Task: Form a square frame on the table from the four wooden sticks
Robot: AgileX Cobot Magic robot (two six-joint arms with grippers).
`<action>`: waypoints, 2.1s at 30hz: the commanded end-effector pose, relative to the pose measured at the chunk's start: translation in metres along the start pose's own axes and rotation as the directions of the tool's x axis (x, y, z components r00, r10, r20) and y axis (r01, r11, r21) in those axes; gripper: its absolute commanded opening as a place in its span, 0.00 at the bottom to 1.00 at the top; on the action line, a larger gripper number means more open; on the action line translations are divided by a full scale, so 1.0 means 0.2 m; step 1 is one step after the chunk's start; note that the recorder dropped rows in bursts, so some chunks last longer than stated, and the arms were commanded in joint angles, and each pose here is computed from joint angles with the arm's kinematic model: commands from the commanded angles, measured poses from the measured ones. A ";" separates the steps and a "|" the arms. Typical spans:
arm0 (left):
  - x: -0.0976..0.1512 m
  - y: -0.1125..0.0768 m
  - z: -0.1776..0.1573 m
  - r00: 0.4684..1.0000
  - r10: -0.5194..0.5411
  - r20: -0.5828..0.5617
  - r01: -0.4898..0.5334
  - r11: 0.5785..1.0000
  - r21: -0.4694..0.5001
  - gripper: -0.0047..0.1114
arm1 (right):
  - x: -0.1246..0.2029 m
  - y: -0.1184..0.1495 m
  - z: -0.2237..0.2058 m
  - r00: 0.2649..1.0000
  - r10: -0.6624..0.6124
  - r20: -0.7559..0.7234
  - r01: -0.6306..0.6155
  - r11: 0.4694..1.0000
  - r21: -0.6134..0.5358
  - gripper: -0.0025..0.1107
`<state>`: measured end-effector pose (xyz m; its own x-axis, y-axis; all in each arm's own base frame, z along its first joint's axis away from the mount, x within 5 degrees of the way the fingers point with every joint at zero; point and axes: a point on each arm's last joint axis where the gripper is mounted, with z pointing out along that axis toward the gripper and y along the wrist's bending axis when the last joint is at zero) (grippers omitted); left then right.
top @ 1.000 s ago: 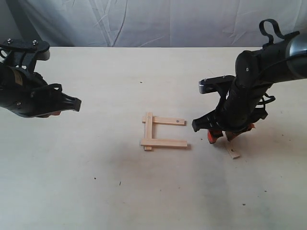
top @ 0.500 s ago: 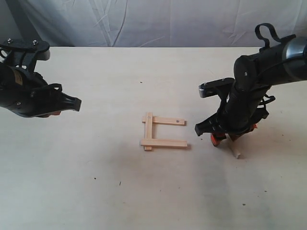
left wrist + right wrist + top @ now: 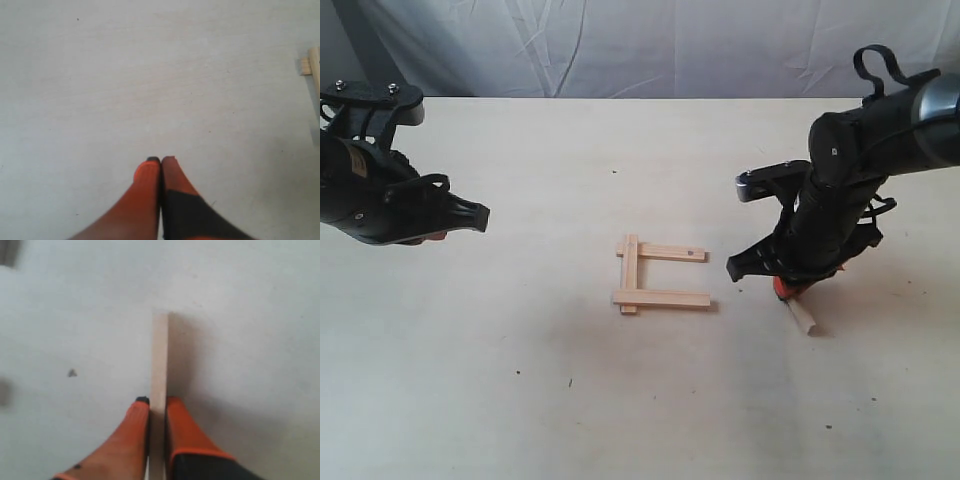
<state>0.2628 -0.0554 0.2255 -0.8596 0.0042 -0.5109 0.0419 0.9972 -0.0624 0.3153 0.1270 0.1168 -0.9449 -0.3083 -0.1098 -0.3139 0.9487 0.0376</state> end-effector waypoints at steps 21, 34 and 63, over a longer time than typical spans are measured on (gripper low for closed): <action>0.00 0.00 -0.01 1.000 -0.024 0.013 0.023 1.000 0.016 0.04 | 0.02 -0.06 -0.02 0.998 0.021 -0.056 -0.024 0.998 -0.055 0.44; 0.00 0.00 -0.01 1.000 -0.030 0.004 0.030 0.999 0.018 0.04 | 0.00 0.00 -0.02 0.997 0.078 -0.002 -0.078 0.996 -0.045 0.44; 0.00 -0.01 -0.01 0.998 -0.061 0.015 0.060 0.997 0.039 0.04 | -0.20 0.40 -0.20 0.959 0.276 0.062 -0.262 0.951 -0.167 0.11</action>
<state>0.2627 -0.0583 0.2257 -0.8613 -0.0471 -0.5060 0.0135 0.9932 -0.1154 0.3228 0.2010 0.1747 -0.9873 -0.0268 -0.1569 -0.0633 0.9705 0.2325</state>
